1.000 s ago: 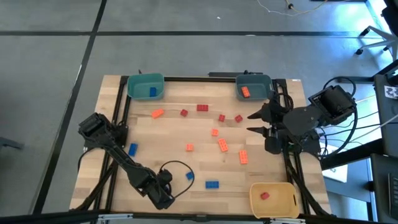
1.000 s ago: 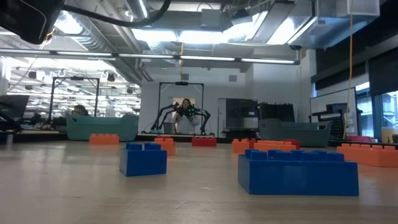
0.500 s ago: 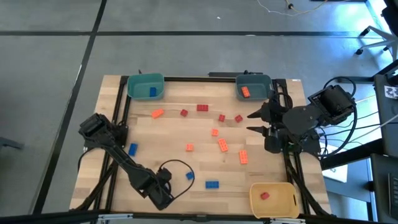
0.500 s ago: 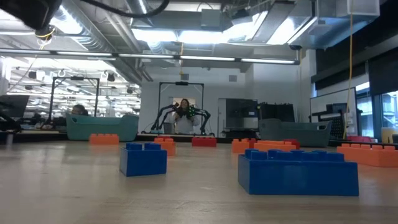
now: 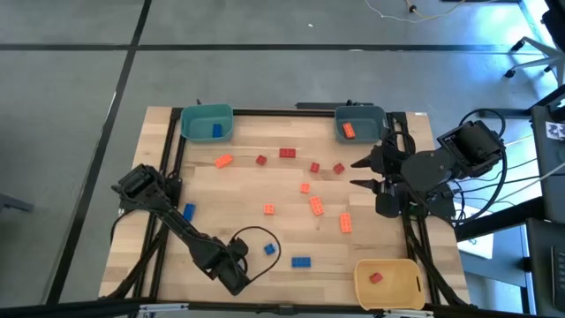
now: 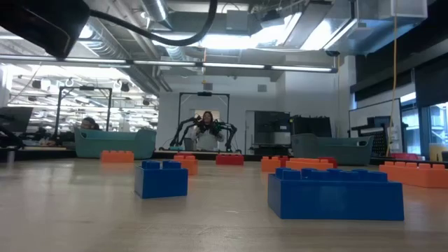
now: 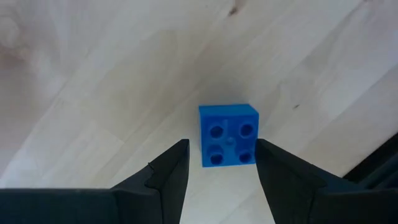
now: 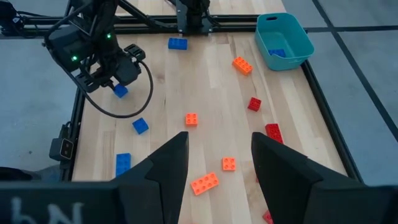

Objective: Sort & place blocks by color
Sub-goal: Put the blue game piece into the green bin, then put the orange game piece into the blue bin

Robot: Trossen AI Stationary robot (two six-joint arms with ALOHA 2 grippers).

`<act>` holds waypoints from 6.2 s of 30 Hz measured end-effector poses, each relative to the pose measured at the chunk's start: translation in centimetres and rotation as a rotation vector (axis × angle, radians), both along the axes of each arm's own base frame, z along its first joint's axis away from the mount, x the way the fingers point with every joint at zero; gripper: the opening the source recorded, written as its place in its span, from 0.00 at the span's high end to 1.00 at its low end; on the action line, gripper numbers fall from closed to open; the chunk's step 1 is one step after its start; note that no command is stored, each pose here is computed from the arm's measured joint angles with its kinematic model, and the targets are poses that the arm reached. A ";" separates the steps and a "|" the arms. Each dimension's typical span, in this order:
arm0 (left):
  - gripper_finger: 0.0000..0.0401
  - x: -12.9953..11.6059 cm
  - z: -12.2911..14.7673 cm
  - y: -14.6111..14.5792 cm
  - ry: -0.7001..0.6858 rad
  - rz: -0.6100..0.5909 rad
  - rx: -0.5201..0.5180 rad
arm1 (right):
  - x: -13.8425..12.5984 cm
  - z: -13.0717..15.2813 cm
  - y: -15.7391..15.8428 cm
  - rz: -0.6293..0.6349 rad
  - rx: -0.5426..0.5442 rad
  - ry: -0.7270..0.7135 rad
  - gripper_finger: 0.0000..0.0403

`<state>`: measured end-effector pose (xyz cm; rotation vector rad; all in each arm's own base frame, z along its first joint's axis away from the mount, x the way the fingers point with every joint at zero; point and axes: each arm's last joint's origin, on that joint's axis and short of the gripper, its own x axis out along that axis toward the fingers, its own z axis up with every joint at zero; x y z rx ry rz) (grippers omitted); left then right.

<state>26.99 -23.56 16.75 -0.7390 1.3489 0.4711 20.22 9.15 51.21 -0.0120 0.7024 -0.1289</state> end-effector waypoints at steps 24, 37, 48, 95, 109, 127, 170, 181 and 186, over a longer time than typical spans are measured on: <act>0.56 0.6 -0.7 -0.5 -0.017 -0.002 -0.030 | 0.0 0.0 0.0 0.019 -0.022 0.004 0.56; 0.56 1.1 -1.9 -0.3 -0.015 0.012 -0.012 | 0.0 0.0 0.0 0.031 -0.037 0.007 0.56; 0.68 1.9 -1.8 0.6 -0.009 0.043 -0.022 | 0.0 0.0 0.0 0.032 -0.037 0.007 0.56; 0.68 -5.1 14.2 32.6 0.005 0.479 0.387 | 0.0 -0.1 0.3 0.124 -0.016 0.036 0.56; 0.68 -9.1 12.7 45.8 -0.090 0.674 0.434 | 0.1 0.0 0.3 0.121 -0.007 0.020 0.56; 0.68 -6.7 1.1 52.9 0.045 0.624 0.239 | 0.1 0.0 0.3 0.121 -0.007 0.020 0.56; 0.51 -6.7 19.2 36.5 -0.496 0.226 0.541 | 0.0 -0.1 0.3 0.056 0.061 0.032 0.56; 0.50 -3.8 19.7 25.7 -0.626 -0.071 0.353 | 1.4 -2.0 0.2 -0.143 0.187 0.084 0.56; 0.50 -3.8 19.7 21.5 -0.654 -0.041 0.328 | 3.4 -5.6 -0.1 -0.208 0.114 0.220 0.56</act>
